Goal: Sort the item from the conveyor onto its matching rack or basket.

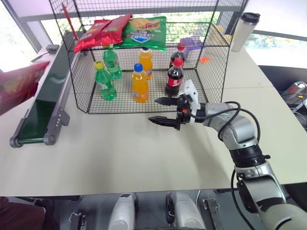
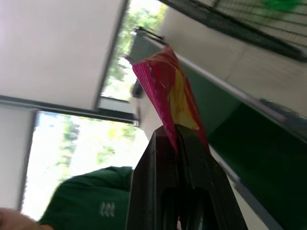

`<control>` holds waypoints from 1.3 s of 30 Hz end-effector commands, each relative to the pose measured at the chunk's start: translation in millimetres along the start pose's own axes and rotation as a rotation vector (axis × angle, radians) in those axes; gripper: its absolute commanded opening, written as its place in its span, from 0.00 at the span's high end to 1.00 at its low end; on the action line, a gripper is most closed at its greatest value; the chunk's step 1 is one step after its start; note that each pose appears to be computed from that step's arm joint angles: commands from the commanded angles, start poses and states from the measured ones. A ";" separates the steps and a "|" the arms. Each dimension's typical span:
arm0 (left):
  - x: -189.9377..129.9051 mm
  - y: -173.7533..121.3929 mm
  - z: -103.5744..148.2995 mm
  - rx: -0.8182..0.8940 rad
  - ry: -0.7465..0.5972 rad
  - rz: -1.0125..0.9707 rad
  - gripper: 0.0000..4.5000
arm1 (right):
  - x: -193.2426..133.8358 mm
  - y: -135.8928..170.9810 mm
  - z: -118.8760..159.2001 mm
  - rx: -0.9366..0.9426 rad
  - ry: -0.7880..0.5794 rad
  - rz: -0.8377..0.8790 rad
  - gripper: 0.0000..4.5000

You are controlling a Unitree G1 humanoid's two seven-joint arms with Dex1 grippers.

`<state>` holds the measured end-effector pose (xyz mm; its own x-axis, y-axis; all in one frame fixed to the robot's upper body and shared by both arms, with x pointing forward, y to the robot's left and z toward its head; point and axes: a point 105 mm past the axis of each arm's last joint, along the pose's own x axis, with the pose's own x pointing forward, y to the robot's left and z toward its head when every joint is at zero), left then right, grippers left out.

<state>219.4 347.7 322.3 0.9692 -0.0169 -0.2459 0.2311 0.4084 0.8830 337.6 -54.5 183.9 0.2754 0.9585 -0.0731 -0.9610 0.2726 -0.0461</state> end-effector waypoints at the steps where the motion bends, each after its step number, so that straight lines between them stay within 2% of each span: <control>1: -29.5 38.2 13.2 -0.083 -0.043 0.006 0.99 | 5.2 -1.5 17.3 -0.050 -0.061 0.015 0.00; 4: -45.8 53.6 33.5 -0.152 -0.122 -0.069 0.99 | 5.5 -3.1 20.9 -0.014 -0.106 0.013 0.00; 11: -69.2 62.5 74.5 -0.247 -0.347 -0.232 0.99 | 11.6 5.9 31.2 0.081 -0.214 0.059 0.00; 17: -62.3 53.5 121.5 -0.273 -0.611 -0.375 0.99 | 37.1 27.5 37.8 0.103 -0.282 0.154 0.00; 20: -55.1 48.4 137.9 -0.277 -0.703 -0.426 0.99 | 46.6 28.2 48.7 0.119 -0.345 0.173 0.00; 29: -31.2 37.7 162.6 -0.279 -0.875 -0.521 0.99 | 57.9 24.1 83.2 0.129 -0.484 0.208 0.00; 35: -15.7 37.3 168.9 -0.280 -0.889 -0.558 0.99 | 63.0 28.6 92.9 0.147 -0.530 0.259 0.00; 38: -11.6 39.0 167.9 -0.290 -0.888 -0.557 1.00 | 63.3 36.2 98.7 0.166 -0.566 0.307 0.18; 39: -10.1 39.6 167.3 -0.294 -0.886 -0.552 1.00 | 63.8 39.3 99.0 0.167 -0.567 0.319 0.28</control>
<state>239.8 206.9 414.2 0.4566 -0.8801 -0.1299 0.7764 0.3229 0.5413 326.8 23.5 257.6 0.0343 0.9018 0.4307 -0.9945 -0.0117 0.1037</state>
